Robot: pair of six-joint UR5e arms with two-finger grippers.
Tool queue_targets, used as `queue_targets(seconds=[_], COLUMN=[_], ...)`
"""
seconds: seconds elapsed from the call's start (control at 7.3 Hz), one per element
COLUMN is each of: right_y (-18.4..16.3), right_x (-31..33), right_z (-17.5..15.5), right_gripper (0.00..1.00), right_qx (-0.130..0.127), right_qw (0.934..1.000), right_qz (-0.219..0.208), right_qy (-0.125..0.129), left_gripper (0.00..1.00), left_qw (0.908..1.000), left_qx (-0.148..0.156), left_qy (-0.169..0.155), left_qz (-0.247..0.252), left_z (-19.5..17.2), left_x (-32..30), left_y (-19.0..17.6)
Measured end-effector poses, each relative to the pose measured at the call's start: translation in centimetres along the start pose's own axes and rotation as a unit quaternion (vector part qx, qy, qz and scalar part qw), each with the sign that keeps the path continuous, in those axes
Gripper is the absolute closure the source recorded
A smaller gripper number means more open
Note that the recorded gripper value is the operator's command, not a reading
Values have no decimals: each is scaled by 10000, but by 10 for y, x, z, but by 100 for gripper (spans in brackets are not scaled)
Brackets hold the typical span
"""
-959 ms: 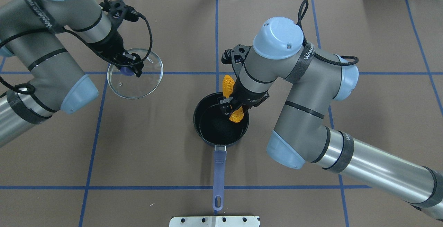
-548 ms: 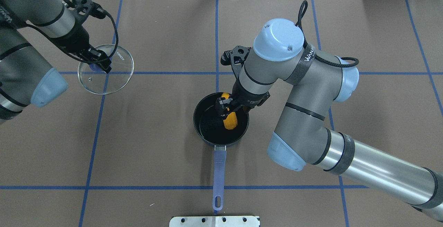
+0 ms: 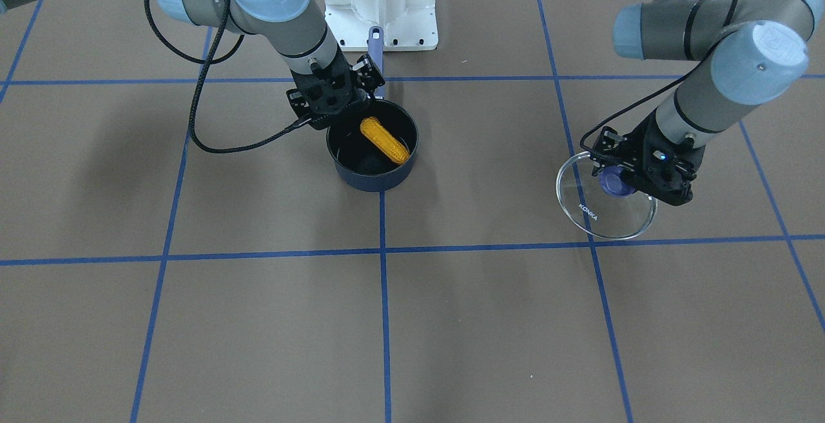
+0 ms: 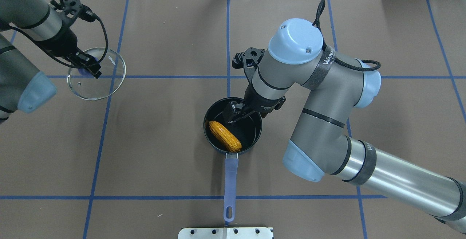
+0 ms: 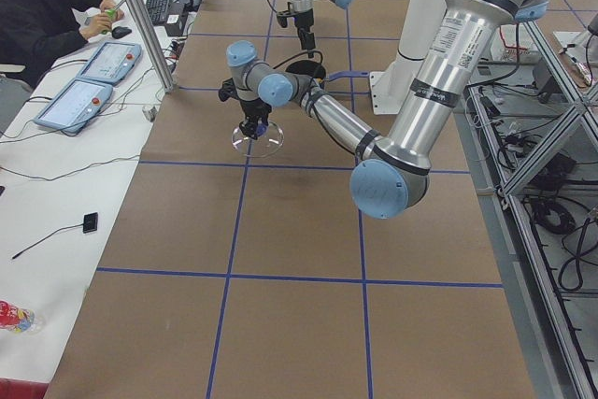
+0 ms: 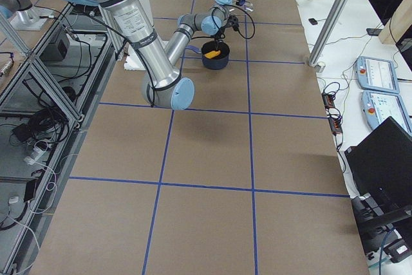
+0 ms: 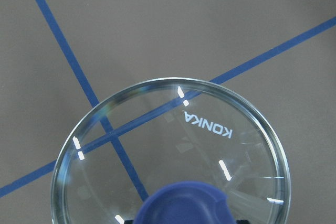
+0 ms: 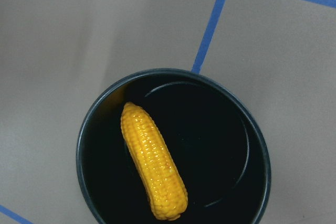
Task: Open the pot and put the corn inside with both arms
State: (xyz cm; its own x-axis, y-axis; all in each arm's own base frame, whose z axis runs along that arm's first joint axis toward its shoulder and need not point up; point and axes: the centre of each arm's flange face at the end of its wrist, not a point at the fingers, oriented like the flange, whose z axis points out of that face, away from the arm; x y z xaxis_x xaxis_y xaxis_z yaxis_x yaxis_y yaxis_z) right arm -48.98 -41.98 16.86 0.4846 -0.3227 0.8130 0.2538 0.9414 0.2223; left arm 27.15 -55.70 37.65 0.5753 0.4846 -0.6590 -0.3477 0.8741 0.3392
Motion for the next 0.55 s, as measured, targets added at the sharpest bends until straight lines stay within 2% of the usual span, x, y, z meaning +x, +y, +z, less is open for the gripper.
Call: queue_targets(seconds=[0.55], right_y=[-5], right_x=[8], right_z=[-14], right_gripper=[0], right_qx=[118], right_qw=[9999], right_qz=[35], right_qy=[-5], left_gripper=[38], left_qw=[9993], left_qx=[-303], left_qy=[-117], left_qz=[201], left_z=[24], left_x=[-55], left_y=[41])
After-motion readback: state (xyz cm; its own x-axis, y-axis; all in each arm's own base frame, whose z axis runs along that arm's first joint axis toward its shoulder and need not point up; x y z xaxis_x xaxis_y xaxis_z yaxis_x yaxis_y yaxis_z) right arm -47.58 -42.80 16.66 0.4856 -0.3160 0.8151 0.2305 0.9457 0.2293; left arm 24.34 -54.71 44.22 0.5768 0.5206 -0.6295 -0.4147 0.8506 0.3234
